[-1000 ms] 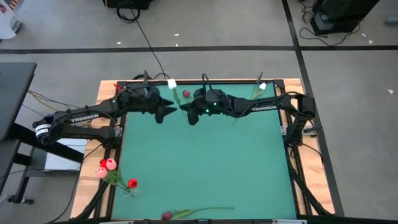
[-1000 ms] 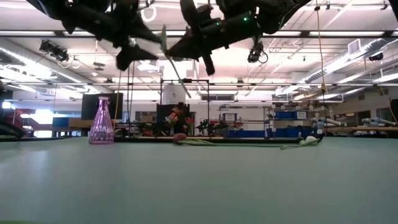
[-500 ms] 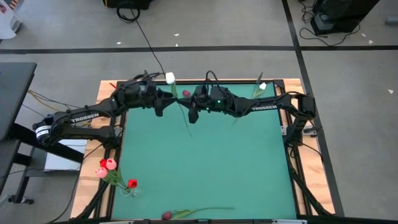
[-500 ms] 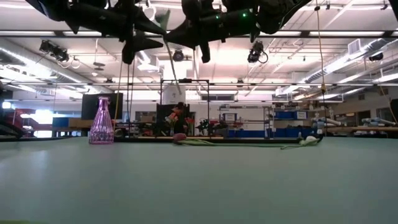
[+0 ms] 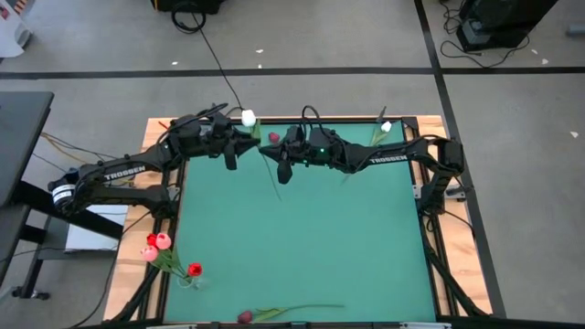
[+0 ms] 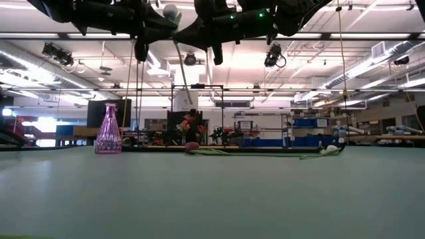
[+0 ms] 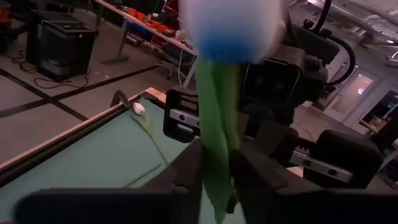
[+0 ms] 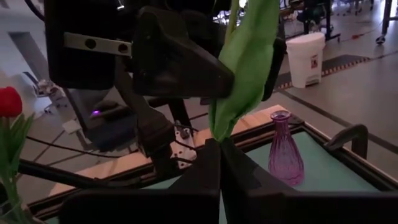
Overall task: Sort flowers into vase by color
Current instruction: Put the bottom white flower into the violet vase
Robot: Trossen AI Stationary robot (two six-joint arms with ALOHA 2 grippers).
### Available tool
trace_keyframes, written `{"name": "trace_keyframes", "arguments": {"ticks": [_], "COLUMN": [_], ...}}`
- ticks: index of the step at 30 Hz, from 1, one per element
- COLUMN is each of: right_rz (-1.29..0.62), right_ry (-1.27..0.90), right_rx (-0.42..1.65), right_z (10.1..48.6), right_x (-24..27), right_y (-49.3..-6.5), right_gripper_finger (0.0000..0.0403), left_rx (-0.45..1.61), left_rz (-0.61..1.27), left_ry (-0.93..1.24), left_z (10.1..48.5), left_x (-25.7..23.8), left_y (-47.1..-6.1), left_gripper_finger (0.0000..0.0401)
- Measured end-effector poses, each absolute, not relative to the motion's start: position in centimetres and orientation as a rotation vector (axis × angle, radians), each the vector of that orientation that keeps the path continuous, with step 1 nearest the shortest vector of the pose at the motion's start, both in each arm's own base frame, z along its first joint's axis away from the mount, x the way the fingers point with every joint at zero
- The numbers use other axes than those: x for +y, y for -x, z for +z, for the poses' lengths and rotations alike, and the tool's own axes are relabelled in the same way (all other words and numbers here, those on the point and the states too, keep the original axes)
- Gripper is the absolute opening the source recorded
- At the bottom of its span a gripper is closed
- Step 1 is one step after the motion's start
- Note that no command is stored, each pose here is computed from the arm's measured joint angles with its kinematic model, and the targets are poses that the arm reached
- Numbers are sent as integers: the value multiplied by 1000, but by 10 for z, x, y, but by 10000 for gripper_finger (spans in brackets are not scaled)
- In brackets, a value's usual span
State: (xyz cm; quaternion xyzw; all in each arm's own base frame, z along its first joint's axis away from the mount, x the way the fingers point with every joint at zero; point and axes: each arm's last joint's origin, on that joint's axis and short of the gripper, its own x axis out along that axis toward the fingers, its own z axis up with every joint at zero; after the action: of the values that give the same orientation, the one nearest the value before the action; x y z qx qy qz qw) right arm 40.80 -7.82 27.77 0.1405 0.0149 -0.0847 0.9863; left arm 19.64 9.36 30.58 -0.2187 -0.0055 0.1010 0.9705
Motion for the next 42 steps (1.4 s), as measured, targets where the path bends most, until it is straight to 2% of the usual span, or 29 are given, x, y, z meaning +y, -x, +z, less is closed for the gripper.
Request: {"name": "trace_keyframes", "arguments": {"ticks": [3,4,10,14,18,21,24,26,34,42], "right_rz": [-152,-145,-62,-1,8,42,105,142,206,70], "right_ry": [-283,-289,-362,-379,-369,-365,-367,-361,-347,-439], "right_rx": [34,36,153,231,231,214,217,236,291,305], "right_z": [278,277,268,261,261,263,263,262,258,255], "right_x": [-79,-80,-80,-77,-77,-77,-75,-74,-73,-78], "right_y": [-408,-408,-406,-405,-405,-405,-405,-405,-403,-403], "right_gripper_finger": [30,42,138,170,151,102,33,13,10,92], "left_rx": [-9,-9,17,41,27,32,55,75,109,204], "left_rz": [199,201,210,163,132,127,92,66,8,315], "left_ry": [418,412,389,356,343,346,355,354,375,250], "left_z": [306,306,327,347,359,360,358,356,353,347], "left_x": [93,94,102,105,105,104,103,103,103,110], "left_y": [-196,-196,-192,-187,-186,-186,-186,-185,-184,-159], "left_gripper_finger": [24,15,8,8,8,8,8,7,7,7]}}
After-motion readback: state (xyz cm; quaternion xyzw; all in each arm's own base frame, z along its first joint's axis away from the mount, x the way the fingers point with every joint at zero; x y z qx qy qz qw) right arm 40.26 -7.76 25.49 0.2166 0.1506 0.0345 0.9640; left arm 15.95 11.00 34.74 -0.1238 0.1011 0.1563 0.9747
